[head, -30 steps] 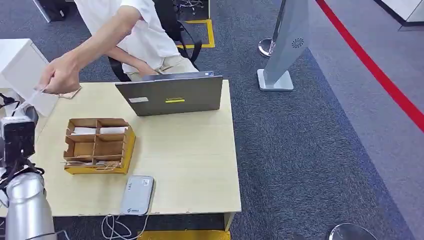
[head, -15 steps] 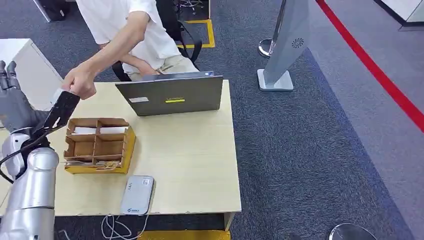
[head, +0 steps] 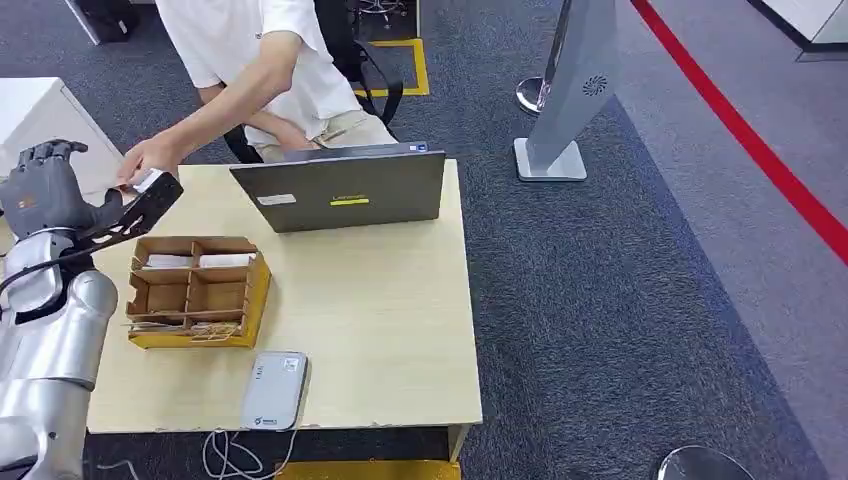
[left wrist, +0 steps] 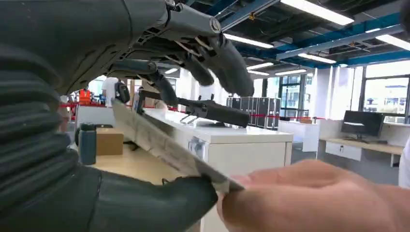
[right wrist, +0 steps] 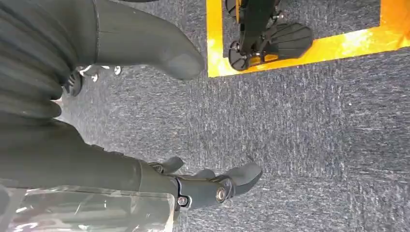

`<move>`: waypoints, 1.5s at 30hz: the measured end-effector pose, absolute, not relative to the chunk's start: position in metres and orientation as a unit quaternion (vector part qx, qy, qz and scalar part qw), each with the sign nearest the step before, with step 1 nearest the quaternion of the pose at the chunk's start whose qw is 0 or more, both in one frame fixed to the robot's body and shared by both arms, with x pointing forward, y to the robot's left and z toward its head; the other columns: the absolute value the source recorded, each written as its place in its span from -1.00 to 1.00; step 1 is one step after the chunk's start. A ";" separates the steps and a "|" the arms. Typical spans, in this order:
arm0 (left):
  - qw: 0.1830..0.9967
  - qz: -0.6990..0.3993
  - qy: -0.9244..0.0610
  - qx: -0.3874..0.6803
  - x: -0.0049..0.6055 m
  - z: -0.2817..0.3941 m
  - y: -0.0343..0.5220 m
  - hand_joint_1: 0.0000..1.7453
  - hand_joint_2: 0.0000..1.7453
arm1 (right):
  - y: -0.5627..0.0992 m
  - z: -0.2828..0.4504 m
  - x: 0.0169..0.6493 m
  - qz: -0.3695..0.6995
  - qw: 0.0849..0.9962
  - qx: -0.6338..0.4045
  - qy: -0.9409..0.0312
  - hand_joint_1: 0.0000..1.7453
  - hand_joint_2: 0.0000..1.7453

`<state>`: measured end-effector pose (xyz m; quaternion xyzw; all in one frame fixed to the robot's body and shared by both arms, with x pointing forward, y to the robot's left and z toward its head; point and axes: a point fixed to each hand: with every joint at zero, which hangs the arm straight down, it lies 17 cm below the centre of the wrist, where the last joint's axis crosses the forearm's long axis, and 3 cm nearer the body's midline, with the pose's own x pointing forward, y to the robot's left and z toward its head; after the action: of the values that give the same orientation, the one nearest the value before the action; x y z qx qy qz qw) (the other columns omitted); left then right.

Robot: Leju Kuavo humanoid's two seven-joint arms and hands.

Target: Pass the card to the sensor for recognition and then transmit it.

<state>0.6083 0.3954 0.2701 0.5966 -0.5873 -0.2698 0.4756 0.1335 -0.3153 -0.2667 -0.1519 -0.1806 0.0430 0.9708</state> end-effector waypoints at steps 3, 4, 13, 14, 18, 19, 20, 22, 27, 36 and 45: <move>0.477 -0.274 -0.583 0.598 0.609 0.268 0.397 1.00 1.00 | -0.315 -0.267 0.133 0.044 0.971 -0.152 -0.179 -1.00 1.00; 0.477 -0.275 -0.582 0.599 0.610 0.267 0.398 1.00 1.00 | -0.315 -0.267 0.133 0.045 0.971 -0.152 -0.179 -1.00 1.00; 0.476 -0.275 -0.581 0.600 0.612 0.271 0.399 1.00 1.00 | -0.315 -0.267 0.132 0.047 0.971 -0.152 -0.178 -1.00 1.00; 0.476 -0.275 -0.582 0.600 0.613 0.273 0.399 1.00 1.00 | -0.315 -0.267 0.132 0.048 0.971 -0.152 -0.178 -1.00 1.00; 0.467 -0.276 -0.586 0.602 0.613 0.277 0.398 1.00 1.00 | -0.314 -0.267 0.132 0.050 0.971 -0.152 -0.178 -1.00 1.00; 0.466 -0.278 -0.587 0.601 0.613 0.277 0.397 1.00 1.00 | -0.314 -0.267 0.132 0.050 0.971 -0.152 -0.178 -1.00 1.00; 0.466 -0.280 -0.587 0.600 0.613 0.275 0.396 1.00 1.00 | -0.314 -0.267 0.132 0.050 0.971 -0.152 -0.178 -1.00 1.00; 0.465 -0.288 -0.588 0.596 0.612 0.270 0.390 1.00 1.00 | -0.314 -0.267 0.131 0.050 0.971 -0.151 -0.178 -1.00 1.00; 0.445 -0.304 -0.607 0.584 0.598 0.262 0.360 1.00 1.00 | -0.314 -0.268 0.126 0.047 0.972 -0.151 -0.176 -1.00 1.00; 0.397 -0.337 -0.665 0.536 0.546 0.270 0.272 1.00 1.00 | -0.316 -0.270 0.115 0.025 0.973 -0.153 -0.172 -1.00 1.00; 0.333 -0.364 -0.722 0.486 0.474 0.284 0.195 1.00 1.00 | -0.318 -0.271 0.108 -0.009 0.974 -0.155 -0.167 -1.00 1.00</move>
<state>0.4739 0.1951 0.2836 0.4861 -0.7216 -0.3637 0.3328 0.1085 -0.3177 -0.2708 -0.1545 -0.1672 -0.0095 0.9737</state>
